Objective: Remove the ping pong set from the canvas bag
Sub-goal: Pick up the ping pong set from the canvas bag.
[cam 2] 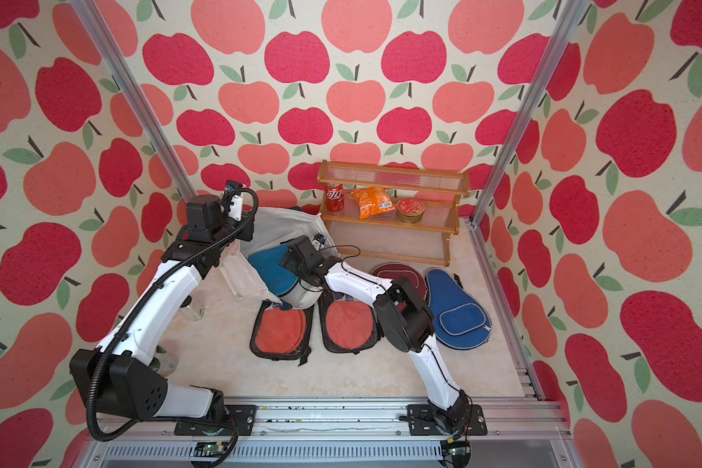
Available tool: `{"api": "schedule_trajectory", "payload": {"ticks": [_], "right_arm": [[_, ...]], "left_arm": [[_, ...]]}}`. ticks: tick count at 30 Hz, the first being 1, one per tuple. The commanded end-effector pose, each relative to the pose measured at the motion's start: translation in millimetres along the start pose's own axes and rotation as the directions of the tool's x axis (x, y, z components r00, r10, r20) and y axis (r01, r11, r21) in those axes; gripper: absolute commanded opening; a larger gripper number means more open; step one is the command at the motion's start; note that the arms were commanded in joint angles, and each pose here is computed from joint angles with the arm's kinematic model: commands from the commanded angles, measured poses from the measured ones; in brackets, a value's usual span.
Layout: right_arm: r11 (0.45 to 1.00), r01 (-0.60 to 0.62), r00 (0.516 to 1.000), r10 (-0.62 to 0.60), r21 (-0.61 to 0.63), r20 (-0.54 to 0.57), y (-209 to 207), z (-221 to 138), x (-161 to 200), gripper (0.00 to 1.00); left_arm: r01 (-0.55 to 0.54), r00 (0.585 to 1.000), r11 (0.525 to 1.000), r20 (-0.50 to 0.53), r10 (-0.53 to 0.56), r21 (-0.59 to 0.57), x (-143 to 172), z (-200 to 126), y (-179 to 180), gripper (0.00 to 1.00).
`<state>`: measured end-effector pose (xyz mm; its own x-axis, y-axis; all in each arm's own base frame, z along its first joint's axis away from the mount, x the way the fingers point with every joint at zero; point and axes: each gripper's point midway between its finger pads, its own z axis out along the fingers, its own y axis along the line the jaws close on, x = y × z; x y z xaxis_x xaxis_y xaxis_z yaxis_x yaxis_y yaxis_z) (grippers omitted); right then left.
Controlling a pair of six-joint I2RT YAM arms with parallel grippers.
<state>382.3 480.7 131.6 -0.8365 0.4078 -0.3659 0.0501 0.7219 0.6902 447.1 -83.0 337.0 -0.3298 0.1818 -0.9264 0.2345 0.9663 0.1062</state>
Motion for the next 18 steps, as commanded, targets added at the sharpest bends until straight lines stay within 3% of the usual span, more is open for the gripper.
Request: {"api": "schedule_trajectory", "payload": {"ticks": [1, 7, 18], "right_arm": [[0.993, -0.014, 1.000, 0.015, 0.115, -0.006, -31.2, 12.3, 1.2, 0.93], [0.989, -0.033, 0.999, 0.036, 0.141, -0.017, -40.0, 23.6, 0.8, 0.99], [0.992, -0.109, 0.991, 0.113, 0.062, -0.076, -43.9, 57.5, 1.3, 0.99]], "left_arm": [[0.022, 0.990, 1.000, 0.137, -0.020, -0.011, -36.4, -18.3, -1.1, 0.00], [0.027, 0.989, 1.000, 0.142, -0.027, 0.001, -36.4, -23.8, -8.8, 0.00], [0.025, 0.985, 0.999, 0.168, -0.032, 0.043, -47.2, -33.0, -26.4, 0.00]]}}
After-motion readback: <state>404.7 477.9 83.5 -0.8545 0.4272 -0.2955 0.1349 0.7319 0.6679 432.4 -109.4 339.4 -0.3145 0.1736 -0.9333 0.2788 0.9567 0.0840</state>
